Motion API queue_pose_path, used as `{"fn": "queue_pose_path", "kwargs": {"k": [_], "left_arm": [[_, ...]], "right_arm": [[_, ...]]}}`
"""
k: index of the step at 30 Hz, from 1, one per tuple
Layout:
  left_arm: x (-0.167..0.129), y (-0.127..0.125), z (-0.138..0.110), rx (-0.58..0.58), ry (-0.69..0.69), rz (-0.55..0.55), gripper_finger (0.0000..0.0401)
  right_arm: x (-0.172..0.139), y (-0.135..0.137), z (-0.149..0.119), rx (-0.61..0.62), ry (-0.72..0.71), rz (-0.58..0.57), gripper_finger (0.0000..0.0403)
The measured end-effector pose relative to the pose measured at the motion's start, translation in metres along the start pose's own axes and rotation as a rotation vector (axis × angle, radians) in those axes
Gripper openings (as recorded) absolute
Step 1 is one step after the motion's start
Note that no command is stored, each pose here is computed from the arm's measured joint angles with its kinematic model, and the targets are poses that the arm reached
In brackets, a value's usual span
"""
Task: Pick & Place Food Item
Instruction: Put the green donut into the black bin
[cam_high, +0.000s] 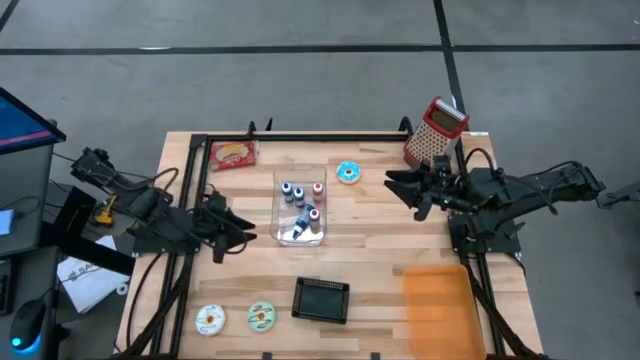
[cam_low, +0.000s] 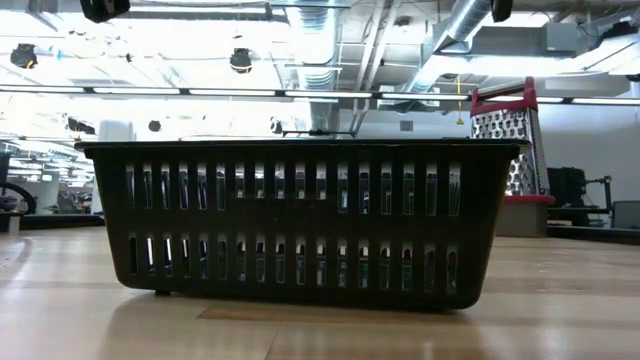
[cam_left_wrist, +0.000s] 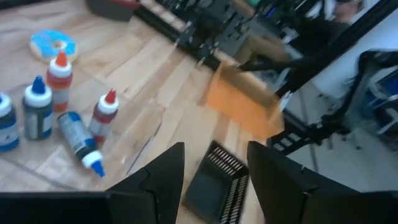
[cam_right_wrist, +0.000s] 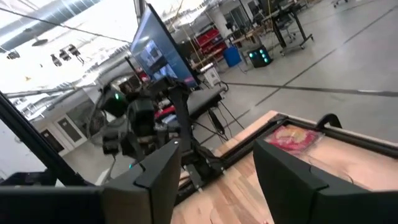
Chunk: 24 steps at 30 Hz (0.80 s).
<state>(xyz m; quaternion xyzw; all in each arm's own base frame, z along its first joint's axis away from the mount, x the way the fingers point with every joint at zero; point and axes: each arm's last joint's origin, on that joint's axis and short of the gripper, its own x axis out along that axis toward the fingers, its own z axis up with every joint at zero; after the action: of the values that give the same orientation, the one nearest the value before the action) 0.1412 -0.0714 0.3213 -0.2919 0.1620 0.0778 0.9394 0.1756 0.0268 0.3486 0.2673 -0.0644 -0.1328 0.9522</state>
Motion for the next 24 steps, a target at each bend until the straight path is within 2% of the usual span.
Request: {"fn": "queue_pose_path", "kwargs": {"k": [5,8,17,20,24], "left_arm": [[-0.013,0.001,0.009,-0.049,-0.033,-0.082,0.0172],[-0.015,0.001,0.009,-0.048,0.002,-0.121,0.0172],[0.016,-0.014,-0.021,-0.047,0.354,-0.19,0.0172],[0.025,-0.015,-0.035,-0.026,0.465,-0.151,0.0172],[0.031,-0.012,-0.044,-0.008,0.503,-0.064,0.0172]], "right_arm": [[-0.001,0.001,-0.001,0.005,0.012,0.007,0.0193],[-0.001,0.001,-0.001,0.005,0.011,0.008,0.0193],[-0.001,0.002,-0.001,0.053,0.017,0.03,0.0193],[-0.001,0.003,-0.001,0.056,0.021,0.042,0.0193],[-0.002,0.006,-0.002,0.063,0.026,0.055,0.0193]]}}
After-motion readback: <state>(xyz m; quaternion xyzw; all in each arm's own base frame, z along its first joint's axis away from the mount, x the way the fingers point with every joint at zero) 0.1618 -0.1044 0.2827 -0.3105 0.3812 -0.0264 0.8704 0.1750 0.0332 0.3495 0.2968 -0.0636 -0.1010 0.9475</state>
